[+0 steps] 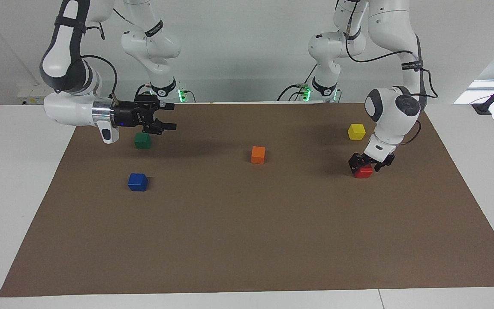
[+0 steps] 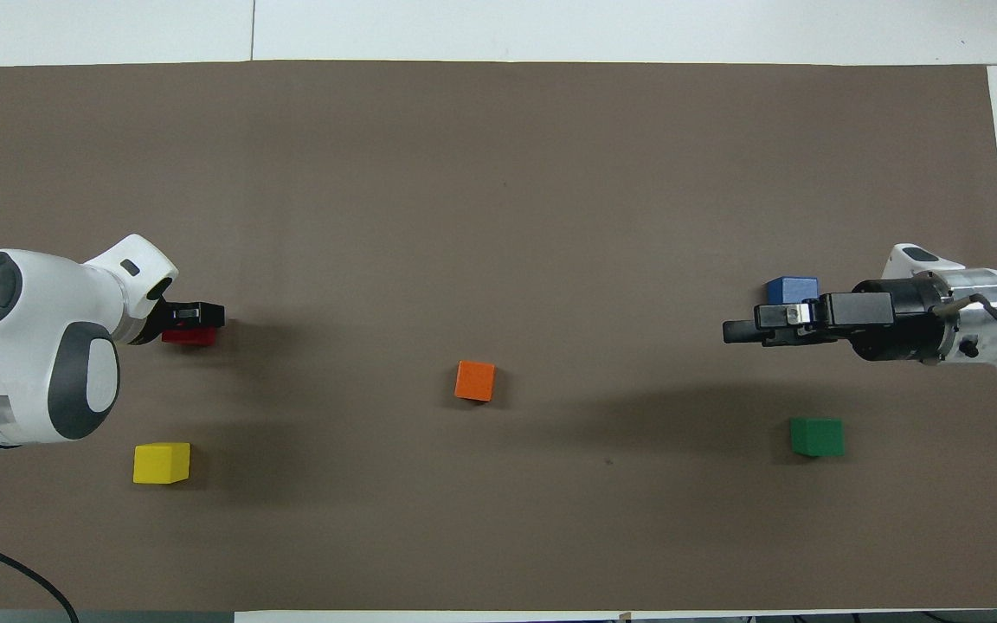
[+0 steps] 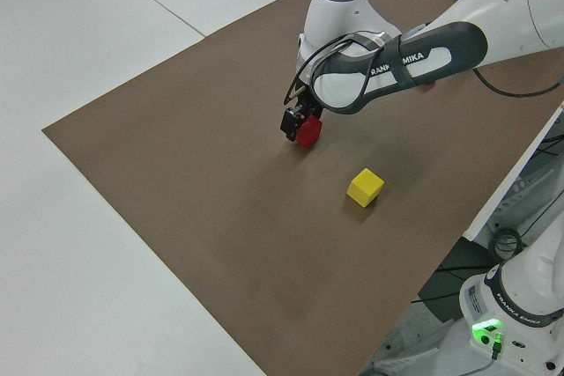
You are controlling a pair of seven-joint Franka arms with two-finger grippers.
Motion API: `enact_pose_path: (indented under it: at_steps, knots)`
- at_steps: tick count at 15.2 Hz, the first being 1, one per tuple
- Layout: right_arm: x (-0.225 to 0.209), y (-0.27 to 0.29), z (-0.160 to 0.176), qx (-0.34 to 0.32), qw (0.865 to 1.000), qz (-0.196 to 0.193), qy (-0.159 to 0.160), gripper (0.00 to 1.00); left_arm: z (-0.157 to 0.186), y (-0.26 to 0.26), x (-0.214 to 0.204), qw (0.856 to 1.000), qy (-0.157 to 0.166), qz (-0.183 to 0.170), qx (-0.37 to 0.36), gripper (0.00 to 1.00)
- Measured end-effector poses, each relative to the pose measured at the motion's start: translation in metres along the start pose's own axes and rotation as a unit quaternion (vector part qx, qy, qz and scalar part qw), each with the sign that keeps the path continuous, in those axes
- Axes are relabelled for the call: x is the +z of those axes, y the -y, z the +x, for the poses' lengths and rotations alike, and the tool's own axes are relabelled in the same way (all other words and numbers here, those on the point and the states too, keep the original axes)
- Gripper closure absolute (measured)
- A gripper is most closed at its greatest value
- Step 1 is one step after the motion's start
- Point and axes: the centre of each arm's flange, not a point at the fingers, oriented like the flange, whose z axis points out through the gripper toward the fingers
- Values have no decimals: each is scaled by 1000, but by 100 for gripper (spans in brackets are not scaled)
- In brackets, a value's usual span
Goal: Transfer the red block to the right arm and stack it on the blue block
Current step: 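Grasp the red cube with the left gripper and lift it, then carry the red cube toward the right gripper while the right gripper approaches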
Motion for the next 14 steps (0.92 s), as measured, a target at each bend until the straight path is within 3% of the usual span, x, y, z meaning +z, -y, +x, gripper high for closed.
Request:
enact_pose_path:
  at_steps: [3,8,11,14]
  knots:
    - [25,-23,-3,8,994,99,40,0,1,0,-1,1000,2,0,-8,43]
    - [66,-56,-3,36,963,258,70,0,12,-46,-33,994,53,6,-97,45]
    - [98,-65,-6,50,945,317,56,0,21,-113,-110,979,107,15,-170,45]
    - [145,-72,-14,69,927,366,42,0,10,-164,-195,961,138,-24,-239,45]
